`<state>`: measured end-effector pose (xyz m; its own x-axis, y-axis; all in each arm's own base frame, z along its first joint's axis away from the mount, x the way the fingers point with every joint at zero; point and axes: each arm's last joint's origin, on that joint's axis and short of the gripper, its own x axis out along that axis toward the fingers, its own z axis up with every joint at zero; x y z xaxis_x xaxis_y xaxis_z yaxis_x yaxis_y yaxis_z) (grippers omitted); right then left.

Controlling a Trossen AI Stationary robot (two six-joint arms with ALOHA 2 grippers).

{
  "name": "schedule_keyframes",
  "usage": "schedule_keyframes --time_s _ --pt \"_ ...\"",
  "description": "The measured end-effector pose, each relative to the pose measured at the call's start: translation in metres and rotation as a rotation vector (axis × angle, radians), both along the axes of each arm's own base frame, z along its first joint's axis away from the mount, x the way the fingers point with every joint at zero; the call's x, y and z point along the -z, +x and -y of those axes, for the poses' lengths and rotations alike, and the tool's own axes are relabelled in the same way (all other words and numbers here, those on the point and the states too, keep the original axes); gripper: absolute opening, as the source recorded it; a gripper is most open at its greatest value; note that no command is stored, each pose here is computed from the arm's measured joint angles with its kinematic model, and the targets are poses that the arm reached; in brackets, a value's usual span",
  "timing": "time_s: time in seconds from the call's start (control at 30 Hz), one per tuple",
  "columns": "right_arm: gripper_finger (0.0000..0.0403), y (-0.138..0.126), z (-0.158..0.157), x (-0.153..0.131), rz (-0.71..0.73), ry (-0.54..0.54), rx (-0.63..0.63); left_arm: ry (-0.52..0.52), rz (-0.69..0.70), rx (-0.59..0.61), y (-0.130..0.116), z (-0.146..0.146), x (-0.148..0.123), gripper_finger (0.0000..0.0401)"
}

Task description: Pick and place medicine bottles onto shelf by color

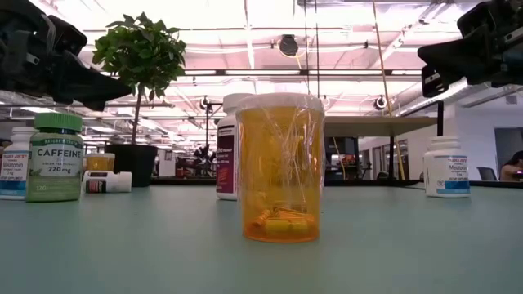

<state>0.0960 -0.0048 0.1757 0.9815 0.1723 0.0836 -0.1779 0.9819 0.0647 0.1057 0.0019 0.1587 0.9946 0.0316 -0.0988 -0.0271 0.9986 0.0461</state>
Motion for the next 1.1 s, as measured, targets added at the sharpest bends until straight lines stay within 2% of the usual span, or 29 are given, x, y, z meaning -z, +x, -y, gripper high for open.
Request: schedule_keyframes --time_s 0.07,0.2,0.33,0.47,0.5,0.63,0.73,0.93,1.1 --pt "0.0 0.0 0.0 -0.001 0.006 -0.007 0.001 0.0 0.001 0.0 0.0 0.0 0.0 0.0097" --pt "0.0 0.0 0.002 -0.005 0.065 -0.107 0.072 0.0 0.0 0.0 0.0 0.0 0.0 0.0097" --pt "0.0 -0.001 0.003 -0.01 0.123 -0.123 0.131 0.0 0.0 0.0 0.0 0.0 0.0 0.0097" --pt "0.0 -0.001 0.006 -0.01 0.121 -0.149 0.222 0.001 0.0 0.0 0.0 0.0 0.0 0.0097" --pt "0.0 0.0 0.007 -0.009 0.107 -0.146 0.251 0.026 -0.002 0.001 0.0 0.0 0.0 0.0097" --pt "0.0004 0.003 0.009 -0.005 0.046 -0.132 0.305 0.252 -0.015 -0.004 0.0 -0.001 0.0 0.0097" --pt "0.0019 0.005 0.01 -0.001 0.002 -0.102 0.329 0.341 -0.02 0.003 0.0 -0.001 0.0 0.0097" --pt "0.0072 0.01 0.012 0.004 -0.057 -0.077 0.363 0.298 -0.018 -0.004 0.0 -0.001 0.0 0.0097" --pt "0.0124 0.011 0.018 0.001 -0.047 -0.082 0.57 0.249 -0.017 -0.01 0.0 -0.001 0.0 0.0097"
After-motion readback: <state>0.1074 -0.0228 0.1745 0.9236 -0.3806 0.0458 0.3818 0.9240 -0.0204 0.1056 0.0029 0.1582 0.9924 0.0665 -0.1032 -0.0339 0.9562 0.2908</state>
